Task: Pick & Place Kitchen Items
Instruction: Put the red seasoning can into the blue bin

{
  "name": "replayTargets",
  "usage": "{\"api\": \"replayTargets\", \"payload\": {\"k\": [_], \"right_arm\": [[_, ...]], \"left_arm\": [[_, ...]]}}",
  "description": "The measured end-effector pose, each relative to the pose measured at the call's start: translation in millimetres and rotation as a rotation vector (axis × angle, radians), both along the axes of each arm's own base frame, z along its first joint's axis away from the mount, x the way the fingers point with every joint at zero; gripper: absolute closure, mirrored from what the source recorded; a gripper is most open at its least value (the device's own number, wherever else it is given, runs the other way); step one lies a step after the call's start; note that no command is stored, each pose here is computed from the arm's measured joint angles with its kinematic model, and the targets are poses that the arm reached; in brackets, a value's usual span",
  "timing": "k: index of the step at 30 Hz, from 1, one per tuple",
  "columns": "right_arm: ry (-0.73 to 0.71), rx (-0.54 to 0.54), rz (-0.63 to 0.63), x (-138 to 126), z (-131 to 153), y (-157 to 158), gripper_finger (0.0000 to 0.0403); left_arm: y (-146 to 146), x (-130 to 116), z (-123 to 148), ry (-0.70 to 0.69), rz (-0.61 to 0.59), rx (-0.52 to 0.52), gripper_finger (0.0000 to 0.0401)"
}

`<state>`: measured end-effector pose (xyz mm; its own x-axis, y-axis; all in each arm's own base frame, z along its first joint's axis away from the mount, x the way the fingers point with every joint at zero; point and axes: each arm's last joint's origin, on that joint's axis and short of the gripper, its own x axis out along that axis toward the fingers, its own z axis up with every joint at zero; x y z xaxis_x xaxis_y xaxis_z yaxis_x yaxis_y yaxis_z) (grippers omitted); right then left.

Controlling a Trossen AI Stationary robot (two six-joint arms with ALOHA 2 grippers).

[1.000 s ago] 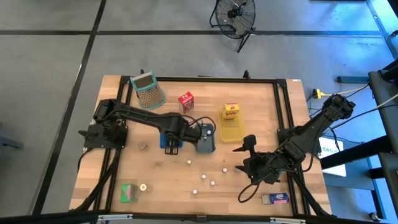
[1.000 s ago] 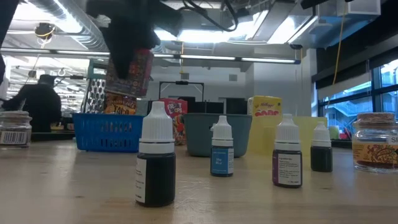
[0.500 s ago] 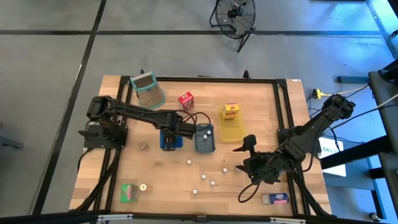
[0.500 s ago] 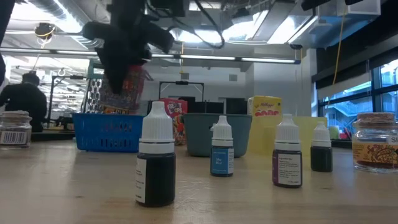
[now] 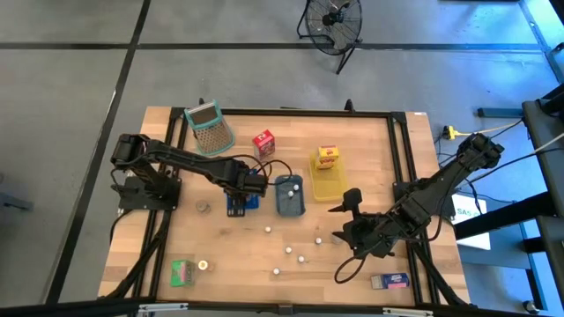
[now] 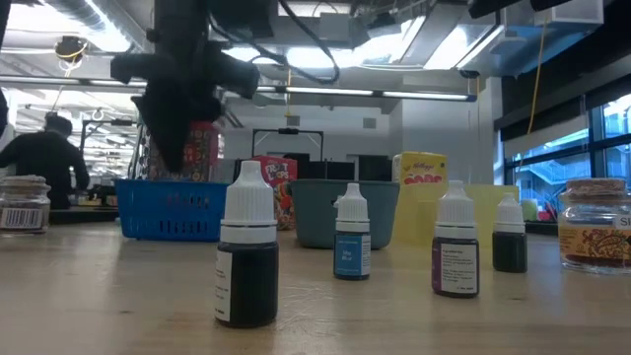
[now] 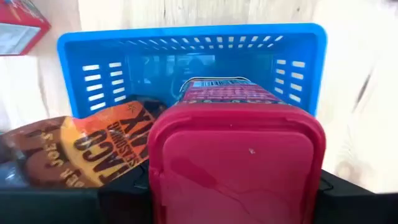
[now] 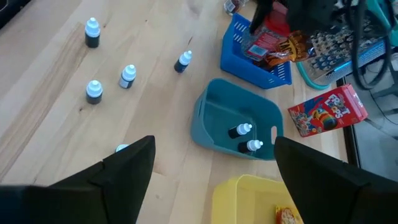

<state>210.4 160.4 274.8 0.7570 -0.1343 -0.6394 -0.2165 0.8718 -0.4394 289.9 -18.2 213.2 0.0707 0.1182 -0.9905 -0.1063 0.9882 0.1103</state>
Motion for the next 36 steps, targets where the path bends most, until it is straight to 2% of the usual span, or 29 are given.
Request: {"api": "replayTargets", "payload": {"k": [4, 9, 15, 26, 36], "right_arm": [[-0.005, 0.006, -0.009, 2, 0, -2, 0.0070], [0.008, 0.018, -0.001, 4, 0, -4, 0.0070], [0.043, 0.055, 0.032, 8, 0, -7, 0.0070], [0.039, 0.023, 0.061, 9, 0, -8, 0.0070], [0.017, 0.049, 0.067, 15, 2, -11, 0.0070]], "left_arm": [[4, 0, -10, -0.025, 0.013, -0.048, 0.0197], [12, -4, -20, -0.007, 0.041, -0.045, 0.0204], [19, -5, -29, -0.033, 0.055, -0.052, 0.0192], [23, -6, -30, -0.027, 0.069, -0.054, 0.0191], [23, -7, -30, -0.015, 0.077, -0.055, 0.0188]]}}
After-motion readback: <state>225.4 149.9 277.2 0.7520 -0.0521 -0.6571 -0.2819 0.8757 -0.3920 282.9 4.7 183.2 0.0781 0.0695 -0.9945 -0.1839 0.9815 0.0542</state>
